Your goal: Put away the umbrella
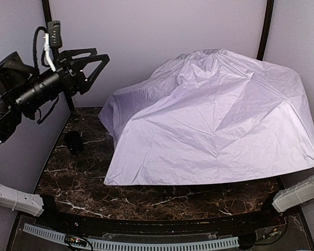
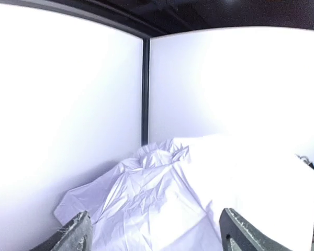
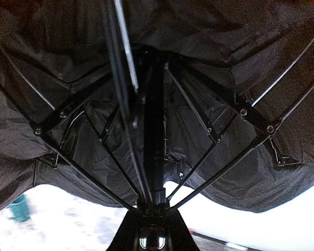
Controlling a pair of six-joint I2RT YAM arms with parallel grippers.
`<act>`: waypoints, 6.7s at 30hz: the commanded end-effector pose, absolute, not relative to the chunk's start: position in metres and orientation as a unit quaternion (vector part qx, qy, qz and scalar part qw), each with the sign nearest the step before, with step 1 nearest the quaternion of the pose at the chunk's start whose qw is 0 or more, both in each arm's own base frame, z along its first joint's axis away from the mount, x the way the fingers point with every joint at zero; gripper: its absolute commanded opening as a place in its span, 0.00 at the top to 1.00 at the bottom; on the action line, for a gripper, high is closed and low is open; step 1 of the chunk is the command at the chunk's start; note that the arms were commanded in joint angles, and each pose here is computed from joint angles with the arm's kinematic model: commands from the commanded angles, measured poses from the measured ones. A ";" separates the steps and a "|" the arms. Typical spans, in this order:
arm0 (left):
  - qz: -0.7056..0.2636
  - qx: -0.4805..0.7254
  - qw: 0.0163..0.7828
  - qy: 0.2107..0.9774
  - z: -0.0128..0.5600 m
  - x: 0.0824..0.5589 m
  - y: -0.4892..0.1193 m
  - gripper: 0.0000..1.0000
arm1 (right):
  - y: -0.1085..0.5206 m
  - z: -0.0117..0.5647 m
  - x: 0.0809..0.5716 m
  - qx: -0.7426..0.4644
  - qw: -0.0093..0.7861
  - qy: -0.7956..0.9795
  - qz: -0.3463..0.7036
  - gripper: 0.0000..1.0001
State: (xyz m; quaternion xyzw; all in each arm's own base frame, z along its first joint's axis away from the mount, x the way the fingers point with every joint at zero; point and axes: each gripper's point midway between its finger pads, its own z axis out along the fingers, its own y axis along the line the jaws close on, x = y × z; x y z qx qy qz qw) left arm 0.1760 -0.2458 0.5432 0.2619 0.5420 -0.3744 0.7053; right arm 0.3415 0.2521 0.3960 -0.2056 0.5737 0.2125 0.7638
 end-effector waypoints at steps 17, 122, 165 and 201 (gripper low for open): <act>-0.480 0.411 0.519 0.576 0.441 0.228 -0.380 0.01 | 0.431 0.425 0.201 -0.389 0.713 0.422 0.403 0.90; -0.445 0.514 0.556 0.477 0.414 0.185 -0.394 0.88 | 0.416 0.439 0.167 -0.531 0.566 0.453 0.438 0.48; -0.270 0.347 0.610 0.659 0.438 0.171 -0.218 0.01 | 0.347 0.412 0.213 -0.477 0.578 0.556 0.360 1.00; -0.476 0.488 0.568 0.462 0.458 0.172 -0.376 0.58 | 0.413 0.458 0.205 -0.527 0.565 0.529 0.353 0.88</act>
